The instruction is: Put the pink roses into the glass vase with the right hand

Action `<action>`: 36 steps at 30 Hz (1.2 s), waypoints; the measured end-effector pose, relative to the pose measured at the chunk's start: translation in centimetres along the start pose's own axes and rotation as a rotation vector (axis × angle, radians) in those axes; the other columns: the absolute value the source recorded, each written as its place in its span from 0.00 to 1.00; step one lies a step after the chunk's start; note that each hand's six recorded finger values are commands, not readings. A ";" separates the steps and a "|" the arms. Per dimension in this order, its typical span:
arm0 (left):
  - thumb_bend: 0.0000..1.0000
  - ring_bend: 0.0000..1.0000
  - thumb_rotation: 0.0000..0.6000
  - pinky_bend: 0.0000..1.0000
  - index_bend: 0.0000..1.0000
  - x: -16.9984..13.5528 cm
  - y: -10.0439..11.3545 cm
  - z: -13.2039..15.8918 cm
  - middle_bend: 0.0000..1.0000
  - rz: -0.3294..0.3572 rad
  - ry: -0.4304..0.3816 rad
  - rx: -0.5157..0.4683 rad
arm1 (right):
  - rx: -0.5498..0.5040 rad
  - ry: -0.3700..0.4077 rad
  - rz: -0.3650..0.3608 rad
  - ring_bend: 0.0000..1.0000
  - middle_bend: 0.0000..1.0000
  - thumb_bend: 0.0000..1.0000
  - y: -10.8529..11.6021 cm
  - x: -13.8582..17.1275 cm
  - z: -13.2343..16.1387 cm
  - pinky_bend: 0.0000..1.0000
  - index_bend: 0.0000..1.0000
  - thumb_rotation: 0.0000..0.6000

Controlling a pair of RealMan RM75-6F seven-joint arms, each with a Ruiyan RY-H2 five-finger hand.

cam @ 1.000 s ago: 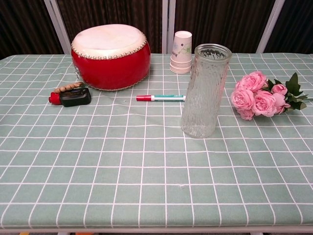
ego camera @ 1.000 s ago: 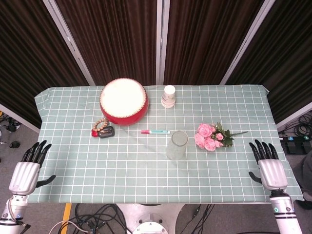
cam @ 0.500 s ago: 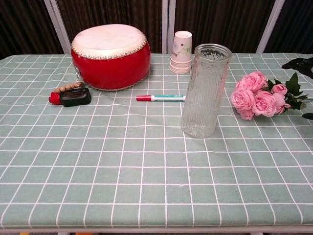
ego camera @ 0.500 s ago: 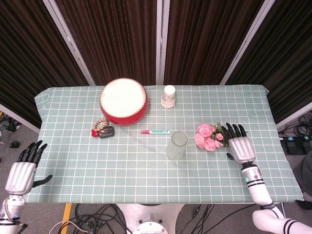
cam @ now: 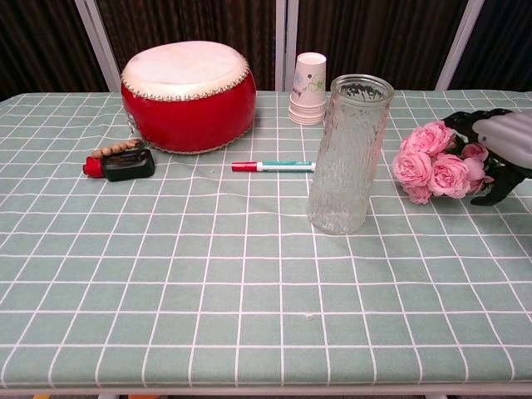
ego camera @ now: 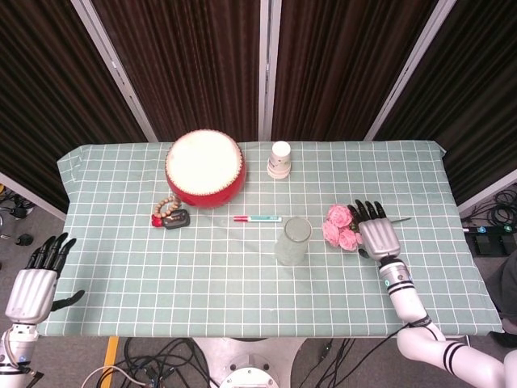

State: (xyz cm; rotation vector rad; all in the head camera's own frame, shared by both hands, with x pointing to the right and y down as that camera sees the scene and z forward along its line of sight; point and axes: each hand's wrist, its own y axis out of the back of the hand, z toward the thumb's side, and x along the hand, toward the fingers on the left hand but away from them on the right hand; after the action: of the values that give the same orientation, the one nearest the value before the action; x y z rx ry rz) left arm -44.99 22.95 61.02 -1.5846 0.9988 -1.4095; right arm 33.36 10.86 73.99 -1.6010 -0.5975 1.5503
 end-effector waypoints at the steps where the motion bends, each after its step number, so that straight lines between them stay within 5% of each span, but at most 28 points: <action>1: 0.00 0.00 1.00 0.16 0.07 0.0 -0.1 0.0 0.00 -0.003 0.000 0.001 | -0.001 -0.001 0.001 0.00 0.00 0.03 -0.1 -0.2 0.1 0.00 0.00 1.00; 17: 0.00 0.00 1.00 0.16 0.07 -0.6 -0.4 -0.7 0.00 -0.016 0.011 0.000 | -0.030 0.008 0.038 0.00 0.09 0.07 -0.8 -3.2 2.2 0.00 0.00 1.00; 28: 0.00 0.00 1.00 0.16 0.07 -0.7 -0.3 -1.2 0.00 -0.016 0.022 -0.002 | -0.031 -0.006 -0.017 0.00 0.35 0.16 -0.7 -4.1 2.8 0.00 0.03 1.00; 31: 0.00 0.00 1.00 0.16 0.07 -0.7 -0.4 -1.2 0.00 -0.017 0.025 -0.002 | -0.025 -0.009 -0.027 0.03 0.41 0.19 -0.8 -4.1 2.8 0.00 0.11 1.00; 36: 0.00 0.00 1.00 0.16 0.07 -0.7 -0.3 -1.2 0.00 -0.020 0.022 -0.006 | -0.041 -0.014 -0.070 0.11 0.50 0.22 -0.3 -4.0 2.7 0.00 0.39 1.00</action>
State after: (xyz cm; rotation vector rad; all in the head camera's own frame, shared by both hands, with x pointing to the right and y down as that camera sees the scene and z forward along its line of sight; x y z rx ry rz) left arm -46.19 23.66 61.17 -1.5911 1.0036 -1.4419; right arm 30.32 8.47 76.79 -1.5846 -0.6896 1.5076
